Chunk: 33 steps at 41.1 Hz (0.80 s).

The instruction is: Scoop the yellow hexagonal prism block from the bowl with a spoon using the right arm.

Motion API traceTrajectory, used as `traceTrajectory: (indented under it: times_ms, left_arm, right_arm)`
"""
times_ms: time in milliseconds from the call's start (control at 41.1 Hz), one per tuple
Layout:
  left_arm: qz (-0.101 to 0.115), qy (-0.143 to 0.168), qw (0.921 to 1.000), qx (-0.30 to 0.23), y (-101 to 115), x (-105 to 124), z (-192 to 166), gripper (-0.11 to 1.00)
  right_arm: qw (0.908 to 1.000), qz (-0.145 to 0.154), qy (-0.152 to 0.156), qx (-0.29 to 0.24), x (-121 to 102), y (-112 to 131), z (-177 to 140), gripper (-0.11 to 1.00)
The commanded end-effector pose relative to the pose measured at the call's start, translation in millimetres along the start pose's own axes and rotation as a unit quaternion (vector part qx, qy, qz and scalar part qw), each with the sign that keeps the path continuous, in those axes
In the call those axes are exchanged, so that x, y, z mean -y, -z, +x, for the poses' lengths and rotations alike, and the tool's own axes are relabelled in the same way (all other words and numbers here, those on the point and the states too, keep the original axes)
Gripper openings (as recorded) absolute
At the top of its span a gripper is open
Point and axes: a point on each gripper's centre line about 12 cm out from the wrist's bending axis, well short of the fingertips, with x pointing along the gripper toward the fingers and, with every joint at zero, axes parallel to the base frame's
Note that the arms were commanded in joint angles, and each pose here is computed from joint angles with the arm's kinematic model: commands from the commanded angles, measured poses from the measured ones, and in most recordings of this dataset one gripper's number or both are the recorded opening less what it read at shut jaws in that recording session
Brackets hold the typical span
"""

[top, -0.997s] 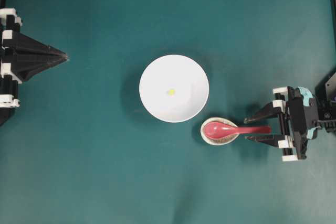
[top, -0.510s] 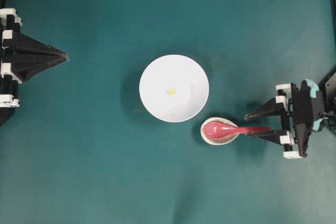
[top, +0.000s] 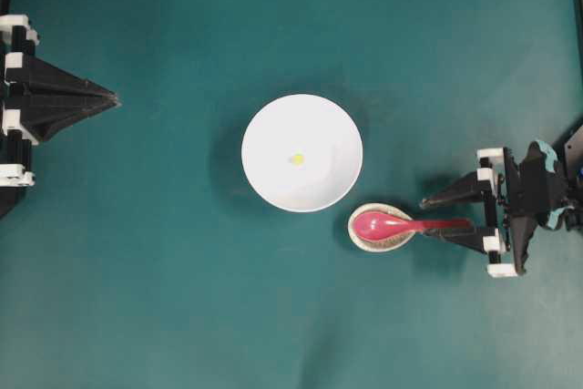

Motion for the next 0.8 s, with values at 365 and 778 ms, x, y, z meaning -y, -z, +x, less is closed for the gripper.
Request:
traceTrajectory:
  times_ms: [365, 778]
  left_arm:
    - [0.001, 0.000, 1.0000, 0.004, -4.7, -0.1, 2.4, 0.05]
    - [0.002, 0.000, 1.0000, 0.004, -4.7, -0.1, 2.4, 0.05]
  right_arm:
    - [0.9999, -0.013, -0.010, -0.002, -6.5, 11.1, 4.6, 0.53]
    - [0.9998, -0.017, -0.008, -0.007, -4.6, 13.3, 2.9, 0.53]
